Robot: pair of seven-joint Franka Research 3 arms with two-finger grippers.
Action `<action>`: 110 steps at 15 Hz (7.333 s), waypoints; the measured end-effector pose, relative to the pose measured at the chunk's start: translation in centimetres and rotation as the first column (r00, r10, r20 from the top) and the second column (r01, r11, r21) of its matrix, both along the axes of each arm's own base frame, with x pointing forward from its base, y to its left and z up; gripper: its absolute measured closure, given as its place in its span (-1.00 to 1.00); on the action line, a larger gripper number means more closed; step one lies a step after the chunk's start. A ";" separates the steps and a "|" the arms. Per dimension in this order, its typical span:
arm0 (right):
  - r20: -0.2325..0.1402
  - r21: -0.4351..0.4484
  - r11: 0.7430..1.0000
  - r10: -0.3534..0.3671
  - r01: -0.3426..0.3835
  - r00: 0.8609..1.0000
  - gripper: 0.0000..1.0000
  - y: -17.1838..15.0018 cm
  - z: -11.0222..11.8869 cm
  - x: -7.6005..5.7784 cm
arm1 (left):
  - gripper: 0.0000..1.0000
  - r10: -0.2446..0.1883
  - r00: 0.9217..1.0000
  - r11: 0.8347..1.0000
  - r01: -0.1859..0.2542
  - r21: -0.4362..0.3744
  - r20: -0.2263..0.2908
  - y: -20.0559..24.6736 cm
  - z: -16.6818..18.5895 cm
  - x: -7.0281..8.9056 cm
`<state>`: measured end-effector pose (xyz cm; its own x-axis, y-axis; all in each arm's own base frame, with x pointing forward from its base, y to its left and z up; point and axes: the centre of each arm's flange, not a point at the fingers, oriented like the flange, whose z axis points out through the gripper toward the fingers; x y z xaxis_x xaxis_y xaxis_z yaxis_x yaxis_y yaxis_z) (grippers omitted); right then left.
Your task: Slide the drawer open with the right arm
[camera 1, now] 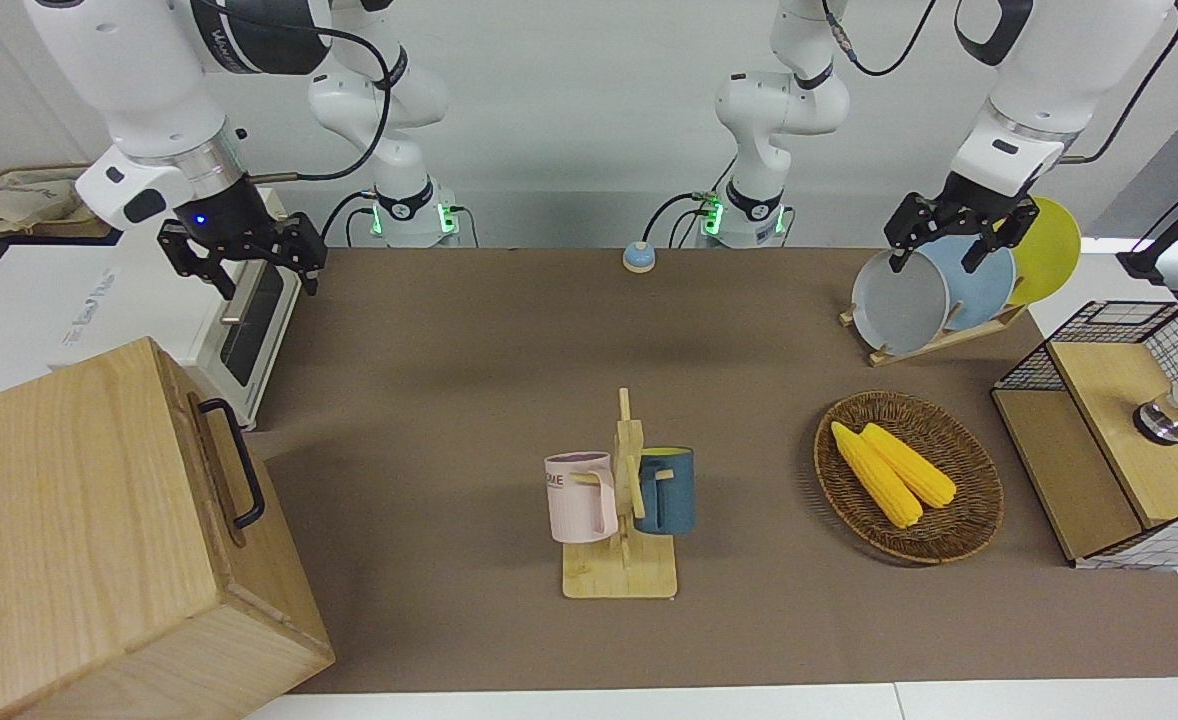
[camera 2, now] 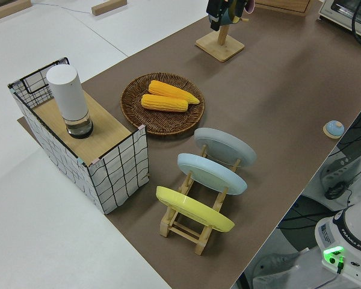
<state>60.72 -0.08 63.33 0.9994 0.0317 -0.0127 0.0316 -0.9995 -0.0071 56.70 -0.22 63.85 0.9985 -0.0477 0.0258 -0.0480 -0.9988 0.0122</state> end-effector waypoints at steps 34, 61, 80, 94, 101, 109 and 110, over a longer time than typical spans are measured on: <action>0.027 -0.550 0.824 0.178 -0.134 0.984 -0.97 6.9 0.4 1.2 | -0.99 0.000 1.000 1.000 0.000 0.000 0.000 0.0 0.0 0.0; -0.001 -0.967 0.234 0.384 -0.098 0.923 -0.97 13.6 -19.0 7.1 | -0.98 0.000 1.000 1.000 0.000 0.000 0.000 0.0 0.0 0.0; -0.048 -0.998 0.021 0.468 -0.066 0.882 -0.94 10.9 -23.7 8.4 | -0.99 0.000 1.000 1.000 0.000 0.000 0.000 0.0 0.0 0.0; -0.032 -0.999 0.015 0.475 -0.045 0.879 0.63 11.2 -23.8 8.5 | -0.99 0.000 1.000 1.000 0.000 0.000 0.000 0.0 0.0 0.0; -0.040 -0.999 -0.007 0.466 -0.041 0.884 0.63 13.5 -24.1 7.5 | -0.99 0.000 1.000 1.000 0.000 0.000 0.000 0.0 0.0 0.0; -0.042 -0.999 -0.021 0.448 -0.036 0.893 0.63 18.8 -24.3 5.0 | -0.98 0.000 1.000 1.000 0.000 0.000 0.000 0.0 0.0 0.0; -0.042 -0.999 -0.020 0.445 -0.036 0.895 0.63 19.5 -24.3 4.7 | -1.00 0.000 1.000 1.000 0.000 0.000 0.000 0.0 0.0 0.0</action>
<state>65.38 19.37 39.02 0.8985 0.4327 -0.0733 0.0678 0.0281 0.9973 56.70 -0.22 63.85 0.9985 -0.0477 0.0258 -0.0480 -0.9988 0.0122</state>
